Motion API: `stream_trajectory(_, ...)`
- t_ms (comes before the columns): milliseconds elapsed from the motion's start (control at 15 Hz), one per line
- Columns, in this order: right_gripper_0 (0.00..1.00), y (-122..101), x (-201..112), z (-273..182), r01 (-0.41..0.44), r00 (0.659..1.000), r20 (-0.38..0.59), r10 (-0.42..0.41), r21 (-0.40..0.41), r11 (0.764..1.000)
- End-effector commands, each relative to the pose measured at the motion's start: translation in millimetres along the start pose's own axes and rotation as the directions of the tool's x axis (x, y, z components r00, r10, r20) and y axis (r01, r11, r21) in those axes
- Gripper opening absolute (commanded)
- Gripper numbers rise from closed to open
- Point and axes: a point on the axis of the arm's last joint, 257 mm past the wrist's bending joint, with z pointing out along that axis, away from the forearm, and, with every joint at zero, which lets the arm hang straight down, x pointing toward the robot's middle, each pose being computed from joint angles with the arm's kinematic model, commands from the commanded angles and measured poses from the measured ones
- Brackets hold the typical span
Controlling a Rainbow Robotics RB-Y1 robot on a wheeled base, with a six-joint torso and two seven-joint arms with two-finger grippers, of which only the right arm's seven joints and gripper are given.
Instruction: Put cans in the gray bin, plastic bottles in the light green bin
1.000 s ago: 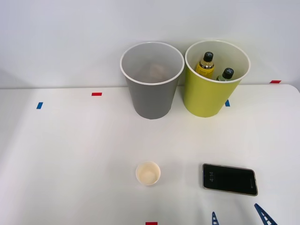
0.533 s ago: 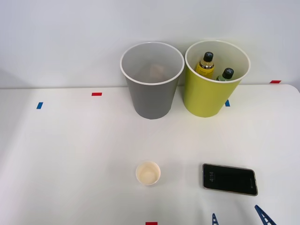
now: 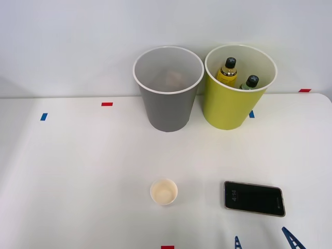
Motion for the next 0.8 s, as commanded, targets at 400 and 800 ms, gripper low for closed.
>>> stream_trajectory(400,1.0,0.0,0.0,0.0,0.0,1.0,0.0,0.0,0.0,1.0)
stream_trajectory(800,1.0,0.0,0.0,0.0,0.0,1.0,0.0,0.0,0.0,1.0)
